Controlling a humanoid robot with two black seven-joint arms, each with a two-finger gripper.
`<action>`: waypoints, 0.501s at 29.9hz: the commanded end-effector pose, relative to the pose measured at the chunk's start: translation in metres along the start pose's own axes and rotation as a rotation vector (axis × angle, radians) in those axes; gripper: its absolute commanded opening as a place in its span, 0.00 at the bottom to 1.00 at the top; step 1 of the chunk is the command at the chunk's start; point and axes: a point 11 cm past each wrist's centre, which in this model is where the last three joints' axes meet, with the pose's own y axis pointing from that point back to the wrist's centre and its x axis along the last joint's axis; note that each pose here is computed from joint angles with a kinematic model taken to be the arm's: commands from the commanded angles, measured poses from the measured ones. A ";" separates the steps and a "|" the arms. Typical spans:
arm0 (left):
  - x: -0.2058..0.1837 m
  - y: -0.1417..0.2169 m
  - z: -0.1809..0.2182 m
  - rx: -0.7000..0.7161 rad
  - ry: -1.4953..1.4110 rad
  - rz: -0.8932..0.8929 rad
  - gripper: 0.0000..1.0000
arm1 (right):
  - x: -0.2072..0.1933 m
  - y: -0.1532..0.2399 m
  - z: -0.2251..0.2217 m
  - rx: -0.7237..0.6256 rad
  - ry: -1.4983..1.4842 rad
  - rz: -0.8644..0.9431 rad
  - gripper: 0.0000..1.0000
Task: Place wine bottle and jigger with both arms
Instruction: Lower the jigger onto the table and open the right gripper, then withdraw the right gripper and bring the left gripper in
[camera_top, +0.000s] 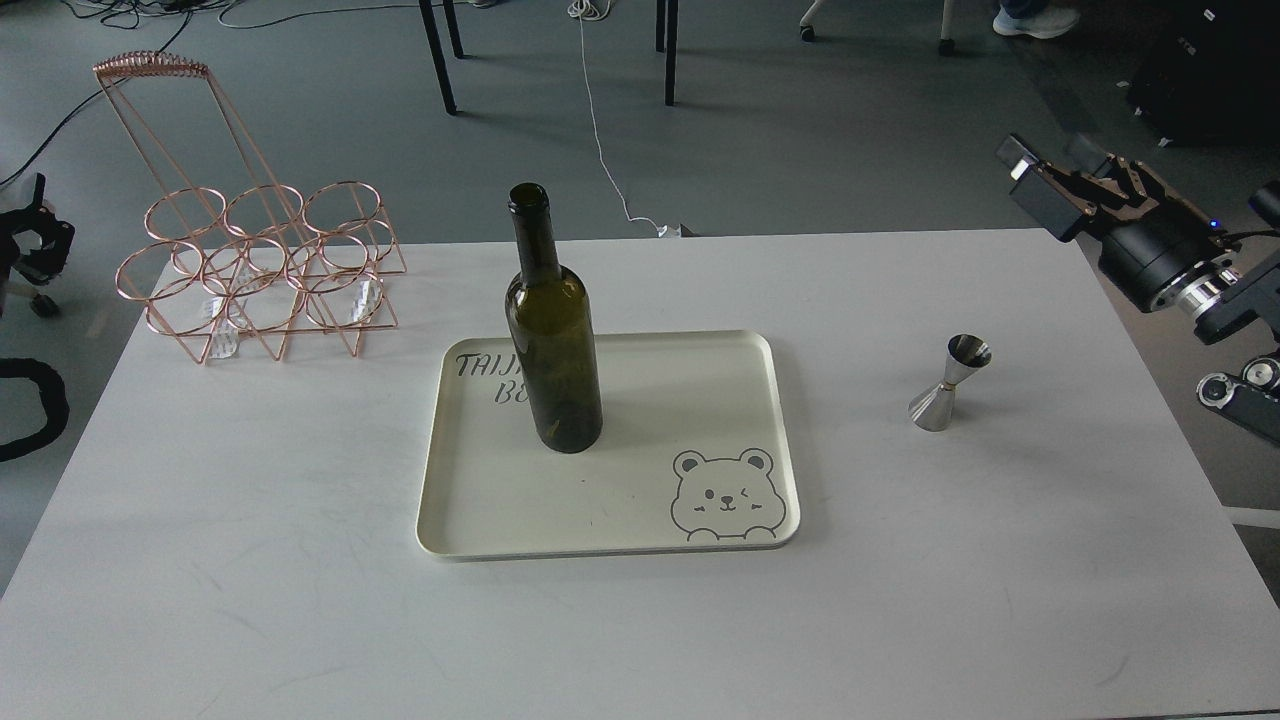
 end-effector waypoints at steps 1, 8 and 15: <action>-0.002 -0.002 0.014 -0.004 -0.023 -0.021 0.99 | 0.022 -0.021 0.001 -0.065 -0.145 0.126 0.95; -0.048 -0.006 0.041 0.044 -0.132 -0.223 0.99 | 0.034 -0.040 0.008 -0.151 -0.421 0.247 0.96; -0.107 0.008 0.083 0.091 -0.314 -0.466 0.99 | 0.041 -0.037 0.041 -0.242 -0.762 0.303 0.96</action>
